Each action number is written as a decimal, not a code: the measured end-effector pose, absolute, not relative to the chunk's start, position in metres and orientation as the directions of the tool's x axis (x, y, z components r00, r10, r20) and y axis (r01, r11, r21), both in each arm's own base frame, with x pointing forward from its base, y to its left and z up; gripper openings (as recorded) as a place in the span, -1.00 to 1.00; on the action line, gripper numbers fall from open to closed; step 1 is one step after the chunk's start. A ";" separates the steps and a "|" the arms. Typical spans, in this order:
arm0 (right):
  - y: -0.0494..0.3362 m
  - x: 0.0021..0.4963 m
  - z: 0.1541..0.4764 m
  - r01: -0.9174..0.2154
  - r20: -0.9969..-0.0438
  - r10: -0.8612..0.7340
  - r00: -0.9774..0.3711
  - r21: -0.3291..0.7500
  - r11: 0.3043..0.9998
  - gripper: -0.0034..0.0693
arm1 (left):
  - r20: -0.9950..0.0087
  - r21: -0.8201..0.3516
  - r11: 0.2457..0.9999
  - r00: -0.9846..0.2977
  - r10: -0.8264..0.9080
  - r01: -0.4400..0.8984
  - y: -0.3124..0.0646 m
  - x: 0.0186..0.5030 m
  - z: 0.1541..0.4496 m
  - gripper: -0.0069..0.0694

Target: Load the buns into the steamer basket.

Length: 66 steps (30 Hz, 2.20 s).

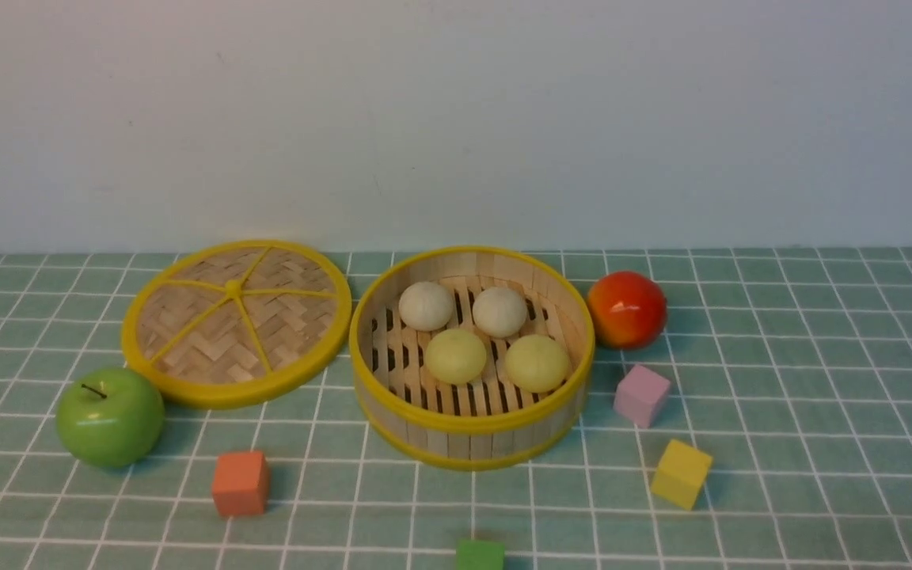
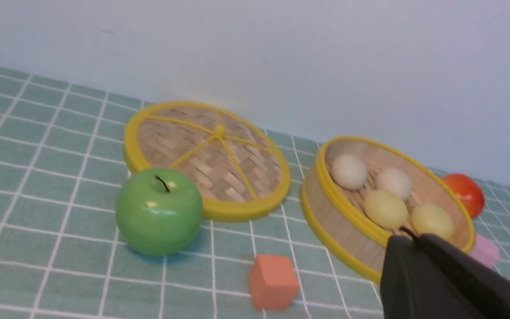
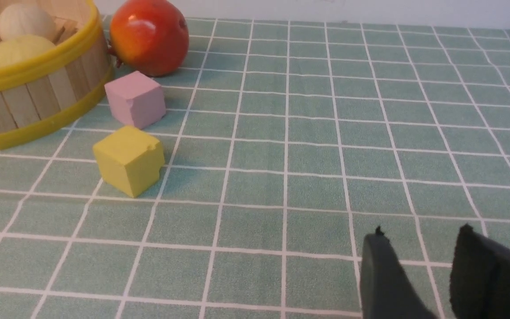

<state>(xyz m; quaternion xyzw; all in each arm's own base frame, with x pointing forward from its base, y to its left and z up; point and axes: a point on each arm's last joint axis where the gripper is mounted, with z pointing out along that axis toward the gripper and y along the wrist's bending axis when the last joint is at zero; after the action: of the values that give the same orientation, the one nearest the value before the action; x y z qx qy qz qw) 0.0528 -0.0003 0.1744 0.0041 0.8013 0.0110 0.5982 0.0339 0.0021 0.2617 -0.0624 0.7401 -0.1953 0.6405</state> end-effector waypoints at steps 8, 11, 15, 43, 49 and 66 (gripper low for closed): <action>0.000 0.053 0.174 -0.007 -0.959 0.020 -0.284 0.023 1.000 -0.25 | -0.938 -0.278 0.960 -0.221 -0.266 0.025 -0.002 0.051 0.197 -0.85; 0.000 0.053 0.174 -0.007 -0.958 0.020 -0.285 0.023 1.000 -0.25 | -0.926 -0.249 0.968 -0.281 -0.250 -0.039 0.000 0.053 0.174 -0.85; 0.000 0.053 0.174 -0.007 -0.958 0.020 -0.285 0.023 1.000 -0.25 | -0.925 -0.237 0.967 -0.281 -0.254 -0.093 0.003 0.052 0.171 -0.85; 0.000 0.053 0.174 -0.007 -0.958 0.020 -0.285 0.023 1.000 -0.25 | -0.924 -0.234 0.965 -0.282 -0.257 -0.115 0.004 0.052 0.170 -0.83; 0.000 0.053 0.174 -0.007 -0.958 0.020 -0.285 0.023 1.000 -0.25 | -0.924 -0.234 0.965 -0.282 -0.257 -0.115 0.004 0.052 0.170 -0.81; 0.000 0.053 0.174 -0.007 -0.958 0.021 -0.285 0.024 1.000 -0.25 | -0.924 -0.234 0.965 -0.282 -0.257 -0.115 0.004 0.052 0.170 -0.77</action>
<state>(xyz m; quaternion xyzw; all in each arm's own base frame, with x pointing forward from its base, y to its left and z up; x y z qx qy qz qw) 0.0528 -0.0002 0.1743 0.0044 0.8014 0.0114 0.5980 0.0522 0.0043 0.1698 -0.1165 0.7985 -0.0607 0.5875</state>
